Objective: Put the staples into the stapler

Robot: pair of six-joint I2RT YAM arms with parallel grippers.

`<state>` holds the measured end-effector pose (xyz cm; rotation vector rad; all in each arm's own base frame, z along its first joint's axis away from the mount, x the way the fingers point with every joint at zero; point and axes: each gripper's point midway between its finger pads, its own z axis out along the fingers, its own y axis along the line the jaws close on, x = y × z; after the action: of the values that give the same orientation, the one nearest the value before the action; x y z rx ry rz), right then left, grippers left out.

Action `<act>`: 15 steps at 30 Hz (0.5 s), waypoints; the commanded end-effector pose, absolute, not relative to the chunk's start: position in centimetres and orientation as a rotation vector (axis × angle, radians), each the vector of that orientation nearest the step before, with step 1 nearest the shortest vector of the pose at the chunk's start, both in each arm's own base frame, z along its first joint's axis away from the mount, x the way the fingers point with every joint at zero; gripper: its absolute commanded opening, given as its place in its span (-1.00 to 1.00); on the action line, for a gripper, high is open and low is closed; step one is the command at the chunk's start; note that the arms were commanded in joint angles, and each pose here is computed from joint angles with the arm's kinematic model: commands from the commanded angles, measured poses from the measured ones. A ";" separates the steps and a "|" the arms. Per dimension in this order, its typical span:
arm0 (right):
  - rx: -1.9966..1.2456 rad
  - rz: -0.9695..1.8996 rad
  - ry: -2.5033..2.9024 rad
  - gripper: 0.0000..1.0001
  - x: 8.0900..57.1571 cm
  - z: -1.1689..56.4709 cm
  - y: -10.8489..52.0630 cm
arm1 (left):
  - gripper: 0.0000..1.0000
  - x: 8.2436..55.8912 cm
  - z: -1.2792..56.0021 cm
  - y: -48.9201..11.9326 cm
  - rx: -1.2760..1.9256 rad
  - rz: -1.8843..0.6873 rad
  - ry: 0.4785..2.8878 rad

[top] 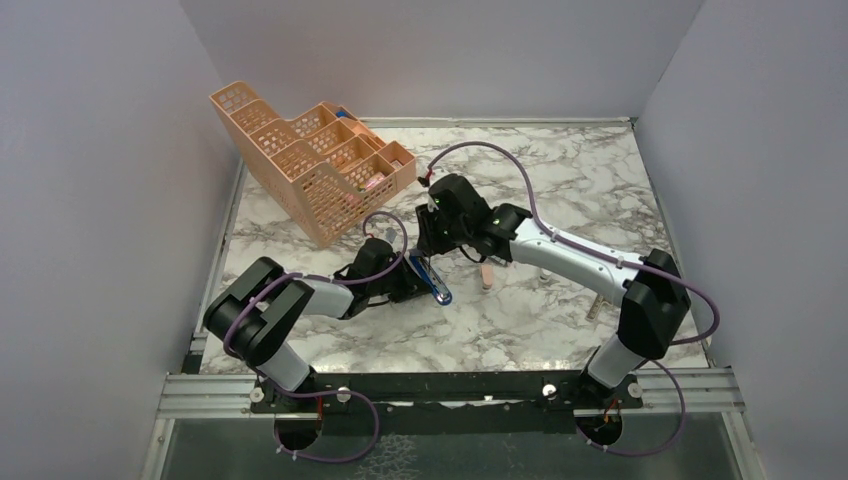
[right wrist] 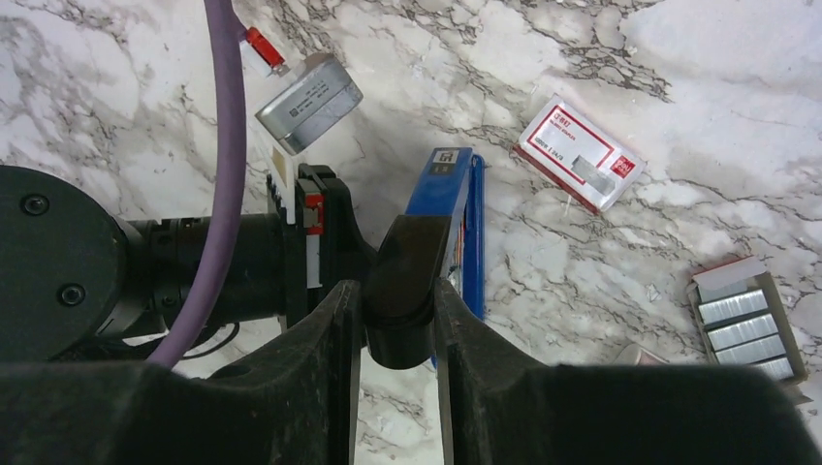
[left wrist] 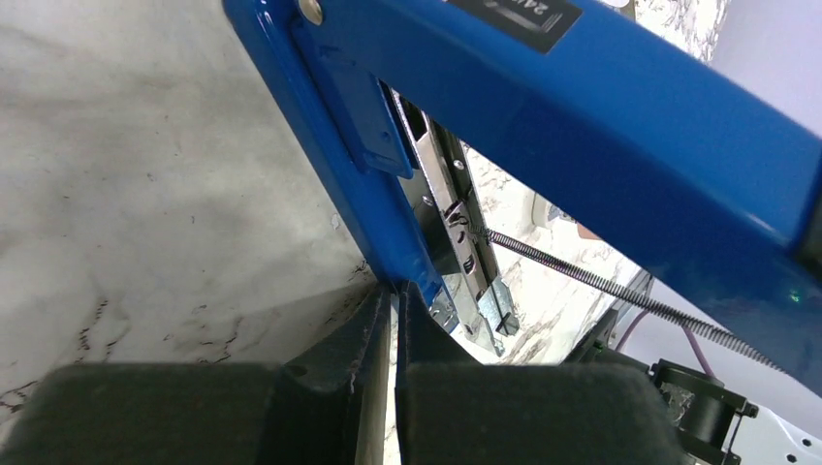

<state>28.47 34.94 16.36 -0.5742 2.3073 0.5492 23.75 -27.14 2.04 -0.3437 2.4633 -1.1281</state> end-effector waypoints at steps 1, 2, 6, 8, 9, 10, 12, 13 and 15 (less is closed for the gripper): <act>-0.525 0.670 2.253 -0.52 27.8 17.8 36.2 | -0.90 21.8 -3.4 -23.4 -0.390 -0.832 2.623; -0.524 0.670 2.253 -0.52 27.6 17.7 36.1 | -0.90 21.9 -3.4 -23.4 -0.390 -0.831 2.623; -0.525 0.659 2.276 -0.52 26.6 16.4 35.5 | -0.90 21.9 -3.5 -23.4 -0.390 -0.827 2.623; -0.526 0.651 2.294 -0.52 25.9 15.7 35.2 | -0.89 21.9 -3.5 -23.3 -0.388 -0.828 2.623; -0.528 0.648 2.301 -0.52 25.6 15.4 35.0 | -0.90 21.9 -3.4 -23.3 -0.387 -0.827 2.622; -0.532 0.641 2.312 -0.52 25.2 14.9 34.8 | -0.90 22.0 -3.4 -23.4 -0.385 -0.828 2.621; -0.533 0.628 2.331 -0.52 24.5 14.1 34.4 | -0.90 22.0 -3.4 -23.4 -0.380 -0.827 2.621; -0.532 0.618 2.343 -0.52 24.2 13.5 34.2 | -0.90 22.0 -3.5 -23.4 -0.381 -0.824 2.624; -0.526 0.595 2.361 -0.52 23.8 12.5 33.7 | -0.90 22.0 -3.5 -23.5 -0.380 -0.827 2.625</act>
<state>24.47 33.76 12.35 -0.5620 2.3797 0.5763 24.48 -27.13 2.02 -0.3435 2.4392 -1.1068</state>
